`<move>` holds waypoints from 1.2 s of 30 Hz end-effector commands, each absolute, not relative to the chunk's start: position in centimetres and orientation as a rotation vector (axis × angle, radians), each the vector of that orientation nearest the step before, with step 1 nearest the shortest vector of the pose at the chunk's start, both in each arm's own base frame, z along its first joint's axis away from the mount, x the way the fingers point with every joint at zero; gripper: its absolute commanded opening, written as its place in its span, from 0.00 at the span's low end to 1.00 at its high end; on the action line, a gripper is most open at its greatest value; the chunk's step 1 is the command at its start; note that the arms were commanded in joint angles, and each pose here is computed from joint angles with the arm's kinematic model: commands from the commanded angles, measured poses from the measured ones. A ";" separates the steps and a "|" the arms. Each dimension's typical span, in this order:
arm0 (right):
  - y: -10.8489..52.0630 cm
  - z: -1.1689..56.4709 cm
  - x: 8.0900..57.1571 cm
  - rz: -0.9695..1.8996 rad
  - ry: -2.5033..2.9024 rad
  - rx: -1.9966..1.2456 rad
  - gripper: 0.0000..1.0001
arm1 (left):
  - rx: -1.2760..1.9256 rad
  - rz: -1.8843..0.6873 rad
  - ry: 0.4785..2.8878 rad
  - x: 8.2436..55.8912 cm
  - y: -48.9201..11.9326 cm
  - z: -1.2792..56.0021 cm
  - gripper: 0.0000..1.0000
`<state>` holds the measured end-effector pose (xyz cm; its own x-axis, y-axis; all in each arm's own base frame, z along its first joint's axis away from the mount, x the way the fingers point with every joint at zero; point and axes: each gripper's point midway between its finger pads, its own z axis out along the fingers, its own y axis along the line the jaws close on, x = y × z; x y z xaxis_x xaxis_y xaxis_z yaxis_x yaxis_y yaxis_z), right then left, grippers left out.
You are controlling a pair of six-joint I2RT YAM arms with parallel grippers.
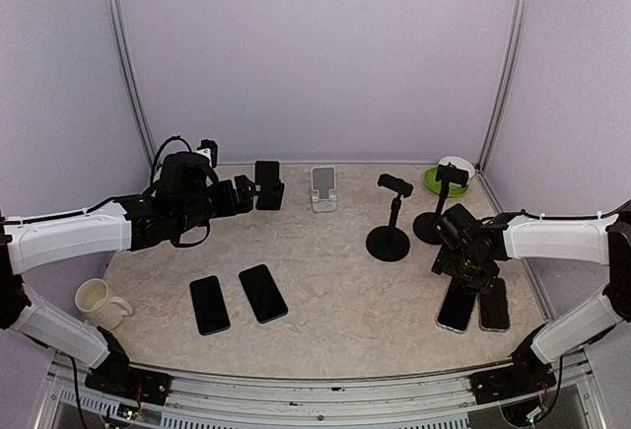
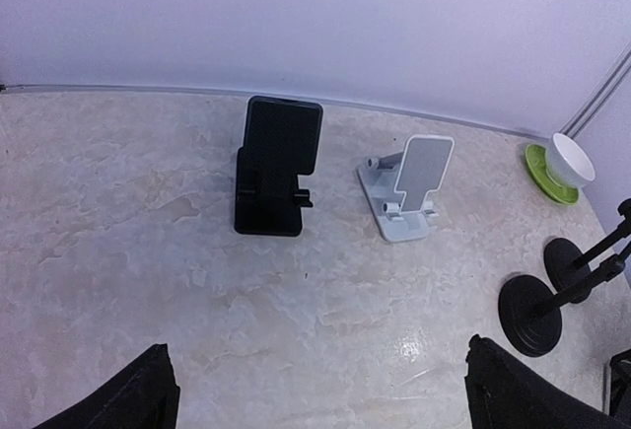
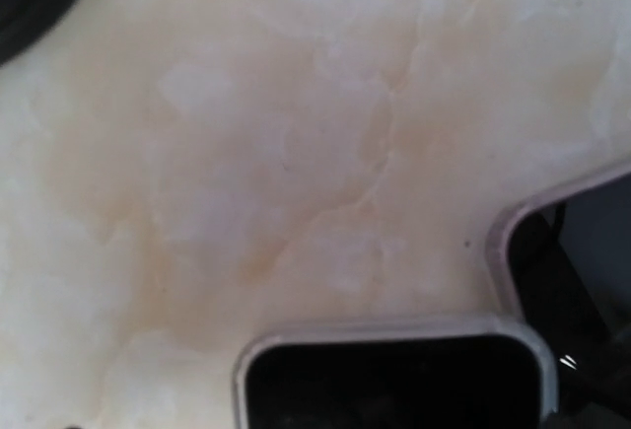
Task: Place the phone on the phone stand
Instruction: Pick up the phone at the center of the board.
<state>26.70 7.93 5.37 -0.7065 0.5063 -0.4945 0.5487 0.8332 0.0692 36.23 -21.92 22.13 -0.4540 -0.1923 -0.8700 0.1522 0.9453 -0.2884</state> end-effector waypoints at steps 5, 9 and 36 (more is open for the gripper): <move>7.8 4.7 26.7 -0.138 2.533 0.797 1.00 | -0.008 -0.407 1.997 36.2 -22.5 22.0 0.99; 7.5 5.0 26.4 -0.127 2.521 0.812 1.00 | -0.005 -0.410 1.996 36.3 -22.6 22.0 0.99; 6.9 3.2 25.5 -0.162 2.556 0.822 1.00 | -0.002 -0.420 2.012 36.2 -22.9 21.2 0.99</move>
<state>25.29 6.96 4.02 -0.7147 0.5269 -0.4599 0.5788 0.8148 0.0341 36.25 -22.40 21.66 -0.4653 -0.1855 -0.8655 0.1653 0.9424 -0.2909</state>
